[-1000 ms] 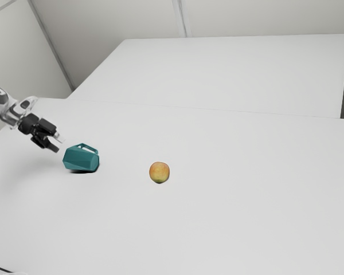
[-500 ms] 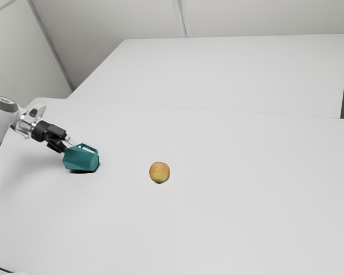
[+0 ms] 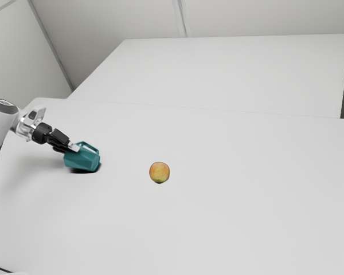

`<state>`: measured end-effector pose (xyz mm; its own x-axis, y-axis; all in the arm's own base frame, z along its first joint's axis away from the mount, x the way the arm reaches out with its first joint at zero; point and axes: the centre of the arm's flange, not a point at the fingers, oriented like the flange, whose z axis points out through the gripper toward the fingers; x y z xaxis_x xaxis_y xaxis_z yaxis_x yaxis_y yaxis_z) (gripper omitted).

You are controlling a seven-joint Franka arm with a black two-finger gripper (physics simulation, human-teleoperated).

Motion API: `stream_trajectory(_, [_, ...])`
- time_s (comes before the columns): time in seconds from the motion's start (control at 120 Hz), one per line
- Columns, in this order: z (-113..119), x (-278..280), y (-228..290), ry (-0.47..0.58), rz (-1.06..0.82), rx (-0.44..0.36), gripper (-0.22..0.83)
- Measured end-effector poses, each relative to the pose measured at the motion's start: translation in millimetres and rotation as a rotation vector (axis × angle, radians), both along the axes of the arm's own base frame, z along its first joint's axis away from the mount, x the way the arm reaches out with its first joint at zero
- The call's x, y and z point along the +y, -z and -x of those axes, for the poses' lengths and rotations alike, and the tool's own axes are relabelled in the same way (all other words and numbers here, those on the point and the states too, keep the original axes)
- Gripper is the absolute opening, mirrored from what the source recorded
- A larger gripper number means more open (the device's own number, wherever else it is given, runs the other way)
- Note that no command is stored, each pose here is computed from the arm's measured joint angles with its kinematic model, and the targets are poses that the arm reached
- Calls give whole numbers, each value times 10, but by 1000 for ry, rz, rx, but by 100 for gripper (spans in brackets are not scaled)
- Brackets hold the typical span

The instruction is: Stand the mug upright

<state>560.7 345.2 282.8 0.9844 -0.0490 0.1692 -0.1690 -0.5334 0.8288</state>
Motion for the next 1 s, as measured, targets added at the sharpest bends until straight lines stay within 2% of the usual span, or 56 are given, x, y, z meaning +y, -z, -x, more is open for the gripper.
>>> stream_trajectory(0.1, [-4,-12,-30,10,5,-8,-5])
stream_trajectory(0.225, [-10,-59,-113,30,15,-21,-11])
stream_trajectory(0.567, [-77,-229,-250,71,14,-47,-16])
stream_trajectory(0.758, [-132,-759,-625,118,-117,-72,-17])
stream_trajectory(1.0, [-175,-1573,-1093,222,-438,-91,-17])
